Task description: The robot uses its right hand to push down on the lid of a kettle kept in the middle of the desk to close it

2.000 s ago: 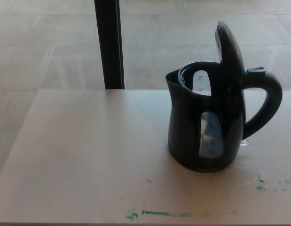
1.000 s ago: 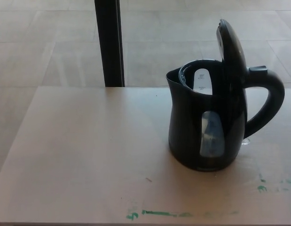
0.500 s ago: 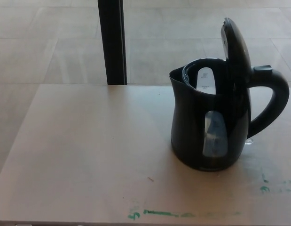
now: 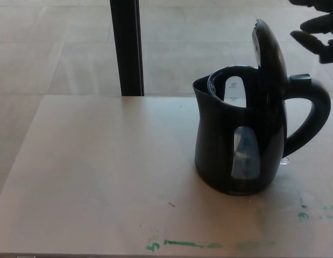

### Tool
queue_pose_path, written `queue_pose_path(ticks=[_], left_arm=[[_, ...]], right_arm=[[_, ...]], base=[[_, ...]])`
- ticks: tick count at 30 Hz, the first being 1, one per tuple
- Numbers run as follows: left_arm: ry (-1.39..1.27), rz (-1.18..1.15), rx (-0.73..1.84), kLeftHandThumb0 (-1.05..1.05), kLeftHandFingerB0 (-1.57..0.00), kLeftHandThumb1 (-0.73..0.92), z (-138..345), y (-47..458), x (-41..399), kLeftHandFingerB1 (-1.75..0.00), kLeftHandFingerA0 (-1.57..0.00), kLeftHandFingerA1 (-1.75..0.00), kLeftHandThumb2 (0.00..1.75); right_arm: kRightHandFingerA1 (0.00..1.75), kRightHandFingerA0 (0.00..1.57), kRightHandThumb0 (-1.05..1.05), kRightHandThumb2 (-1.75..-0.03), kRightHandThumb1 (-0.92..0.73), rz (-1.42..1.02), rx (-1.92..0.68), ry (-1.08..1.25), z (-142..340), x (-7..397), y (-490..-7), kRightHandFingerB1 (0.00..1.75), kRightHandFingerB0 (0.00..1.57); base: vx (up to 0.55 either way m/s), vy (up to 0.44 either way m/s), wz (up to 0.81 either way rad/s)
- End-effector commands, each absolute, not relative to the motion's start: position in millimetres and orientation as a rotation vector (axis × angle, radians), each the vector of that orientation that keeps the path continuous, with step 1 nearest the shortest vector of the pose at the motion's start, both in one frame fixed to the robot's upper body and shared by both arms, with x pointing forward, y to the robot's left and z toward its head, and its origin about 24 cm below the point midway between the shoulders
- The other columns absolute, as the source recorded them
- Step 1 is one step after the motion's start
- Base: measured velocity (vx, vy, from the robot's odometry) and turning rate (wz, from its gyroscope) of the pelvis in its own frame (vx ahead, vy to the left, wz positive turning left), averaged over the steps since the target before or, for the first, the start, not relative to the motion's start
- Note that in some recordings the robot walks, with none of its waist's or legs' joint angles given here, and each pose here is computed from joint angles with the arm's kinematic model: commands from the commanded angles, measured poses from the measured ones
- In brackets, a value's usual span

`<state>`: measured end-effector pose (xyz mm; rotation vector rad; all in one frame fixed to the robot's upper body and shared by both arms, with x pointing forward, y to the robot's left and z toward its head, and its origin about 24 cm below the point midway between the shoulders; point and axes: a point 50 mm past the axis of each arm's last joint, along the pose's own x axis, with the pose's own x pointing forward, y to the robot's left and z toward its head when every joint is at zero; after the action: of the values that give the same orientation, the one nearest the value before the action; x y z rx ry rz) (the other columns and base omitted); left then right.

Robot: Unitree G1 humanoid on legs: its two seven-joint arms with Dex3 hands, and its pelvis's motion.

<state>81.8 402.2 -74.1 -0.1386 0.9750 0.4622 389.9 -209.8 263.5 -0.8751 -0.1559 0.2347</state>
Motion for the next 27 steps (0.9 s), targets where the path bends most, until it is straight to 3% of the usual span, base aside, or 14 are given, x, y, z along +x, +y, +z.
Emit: queue_pose_path(ticks=[1,5,6,8,9,10,12,13,15,18,21,25,26,27], left_arm=[[0.98,0.475,-0.13,-0.66,-0.37,0.68,-69,409,77,-0.36,-0.52,-0.54,0.61],[0.984,0.461,-0.118,-0.72,-0.34,0.57,-70,408,77,-0.5,-0.48,-0.62,0.92],[0.975,0.477,-0.137,-0.66,-0.39,0.67,-70,408,78,-0.37,-0.52,-0.53,0.6],[0.976,0.49,-0.157,-0.66,-0.32,0.53,-70,408,79,-0.5,-0.46,-0.61,0.9],[0.979,0.484,-0.146,-0.65,-0.4,0.67,-70,408,77,-0.37,-0.51,-0.51,0.6],[0.975,0.485,-0.155,-0.69,-0.37,0.55,-70,408,77,-0.51,-0.5,-0.64,0.91],[0.978,0.501,-0.143,-0.64,-0.42,0.66,-70,409,80,-0.39,-0.55,-0.58,0.6],[0.977,0.493,-0.137,-0.64,-0.4,0.67,-70,409,80,-0.38,-0.54,-0.58,0.6],[0.972,0.483,-0.142,-0.68,-0.32,0.55,-69,409,80,-0.5,-0.48,-0.63,0.91],[0.98,0.47,-0.117,-0.66,-0.35,0.69,-67,411,80,-0.35,-0.52,-0.51,0.61],[0.983,0.481,-0.119,-0.66,-0.28,0.54,-67,412,80,-0.48,-0.49,-0.62,0.91],[0.973,0.483,-0.135,-0.64,-0.34,0.68,-67,412,79,-0.35,-0.51,-0.5,0.6],[0.975,0.491,-0.145,-0.65,-0.36,0.67,-67,412,79,-0.35,-0.51,-0.5,0.6],[0.976,0.48,-0.124,-0.65,-0.34,0.69,-66,413,79,-0.35,-0.51,-0.5,0.61]], right_arm=[[0.42,0.27,-0.79,-0.63,-0.75,0.274,-0.999,-0.157,258,393,-196,0.29,0.2],[0.46,0.28,-0.82,-0.64,-0.75,0.311,-1.095,-0.15,249,400,-178,0.32,0.22],[0.52,0.27,-0.83,-0.98,-0.6,0.313,-1.12,-0.147,248,401,-170,0.43,0.18],[0.41,0.32,-0.83,-0.64,-0.75,0.32,-1.119,-0.153,246,402,-167,0.29,0.26],[0.52,0.28,-0.84,-1.0,-0.61,0.324,-1.156,-0.154,245,402,-165,0.43,0.18],[0.43,0.29,-0.87,-0.66,-0.79,0.336,-1.189,-0.146,244,403,-162,0.3,0.23],[0.51,0.21,-0.87,-1.01,-0.62,0.362,-1.225,-0.131,242,404,-159,0.42,0.16],[0.43,0.28,-0.88,-0.65,-0.78,0.365,-1.222,-0.139,242,405,-157,0.3,0.24],[0.5,0.22,-0.88,-1.0,-0.61,0.373,-1.238,-0.135,243,406,-154,0.42,0.17],[0.41,0.24,-0.85,-0.65,-0.79,0.414,-1.315,-0.161,244,405,-144,0.3,0.22],[0.39,0.2,-0.84,-0.65,-0.79,0.442,-1.344,-0.148,242,404,-142,0.29,0.2],[0.4,0.23,-0.86,-0.66,-0.8,0.482,-1.418,-0.132,237,402,-132,0.29,0.19],[0.51,0.19,-0.85,-1.01,-0.62,0.493,-1.415,-0.131,234,400,-130,0.42,0.1],[0.41,0.25,-0.83,-0.64,-0.78,0.518,-1.421,-0.124,230,398,-128,0.29,0.2]], base=[[0.0,0.0,0.0],[0.0,0.0,0.0],[0.0,0.0,0.0],[0.0,0.0,0.0],[0.0,0.0,0.0],[0.0,0.0,0.0],[0.0,0.0,0.0],[0.0,0.0,0.0],[0.0,0.0,0.0],[0.0,0.0,0.0],[0.0,0.0,0.0],[0.0,0.0,0.0],[0.0,0.0,0.0],[0.0,0.0,0.0]])
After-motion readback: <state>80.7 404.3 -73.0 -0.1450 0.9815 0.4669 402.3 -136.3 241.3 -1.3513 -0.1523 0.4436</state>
